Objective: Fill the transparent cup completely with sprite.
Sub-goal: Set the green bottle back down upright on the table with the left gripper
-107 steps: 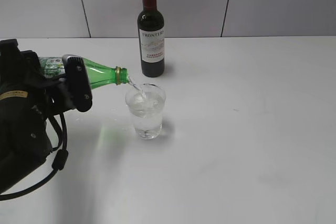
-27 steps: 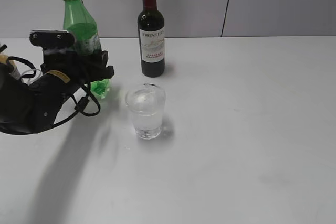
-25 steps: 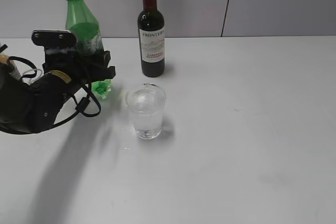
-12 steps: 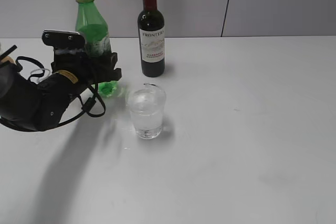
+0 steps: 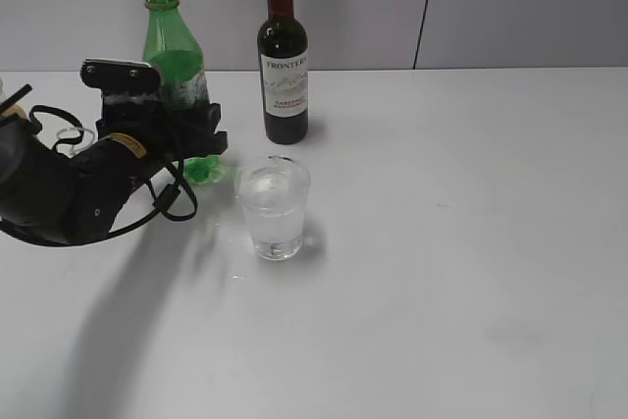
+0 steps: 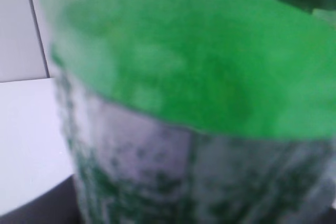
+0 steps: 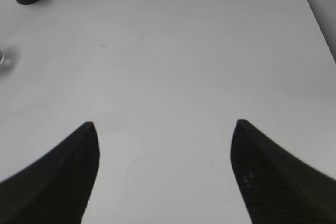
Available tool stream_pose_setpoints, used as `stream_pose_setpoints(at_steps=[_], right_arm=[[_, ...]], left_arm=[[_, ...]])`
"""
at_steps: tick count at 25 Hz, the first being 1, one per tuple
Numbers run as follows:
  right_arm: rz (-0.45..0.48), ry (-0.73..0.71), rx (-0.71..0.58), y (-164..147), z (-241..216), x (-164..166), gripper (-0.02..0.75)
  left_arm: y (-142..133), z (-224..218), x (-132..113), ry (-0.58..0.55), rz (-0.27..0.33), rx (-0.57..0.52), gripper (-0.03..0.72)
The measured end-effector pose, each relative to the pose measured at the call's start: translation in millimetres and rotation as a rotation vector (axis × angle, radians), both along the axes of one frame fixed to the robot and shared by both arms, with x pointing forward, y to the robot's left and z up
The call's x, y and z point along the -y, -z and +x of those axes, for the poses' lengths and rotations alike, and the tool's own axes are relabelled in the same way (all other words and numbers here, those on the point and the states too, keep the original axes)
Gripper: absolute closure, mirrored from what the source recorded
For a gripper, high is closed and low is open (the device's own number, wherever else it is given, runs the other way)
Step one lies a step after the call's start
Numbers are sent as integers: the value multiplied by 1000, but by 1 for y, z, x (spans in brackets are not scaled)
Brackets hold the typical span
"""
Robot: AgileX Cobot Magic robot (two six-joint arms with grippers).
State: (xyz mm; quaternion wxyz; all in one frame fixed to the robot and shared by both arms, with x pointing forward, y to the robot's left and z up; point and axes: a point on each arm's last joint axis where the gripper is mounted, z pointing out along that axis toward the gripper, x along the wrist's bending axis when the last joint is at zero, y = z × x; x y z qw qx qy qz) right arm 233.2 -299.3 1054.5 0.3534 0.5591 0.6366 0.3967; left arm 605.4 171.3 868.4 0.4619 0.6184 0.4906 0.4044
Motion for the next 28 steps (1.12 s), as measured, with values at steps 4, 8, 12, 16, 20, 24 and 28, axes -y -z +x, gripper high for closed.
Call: stream_pose_setpoints(at_steps=[4, 8, 12, 16, 20, 24, 28], right_arm=[[0, 0, 0, 0, 0, 0, 148], [0, 0, 0, 0, 0, 0, 148], [0, 0, 0, 0, 0, 0, 148], [0, 0, 0, 0, 0, 0, 148], [0, 0, 0, 0, 0, 0, 148], [0, 0, 0, 0, 0, 0, 148], [0, 0, 0, 0, 0, 0, 148]], left_arm=[[0, 1, 0, 1, 0, -3, 81], [-1, -1, 0, 1, 0, -3, 22], [-1, -9, -4, 0, 6, -15, 21], [-6, -20, -9, -2, 11, -11, 23], [-8, -33, -14, -1, 19, -15, 32], [-9, -48, -16, 41, 41, -29, 43], [-18, -60, -20, 52, 45, -25, 61]])
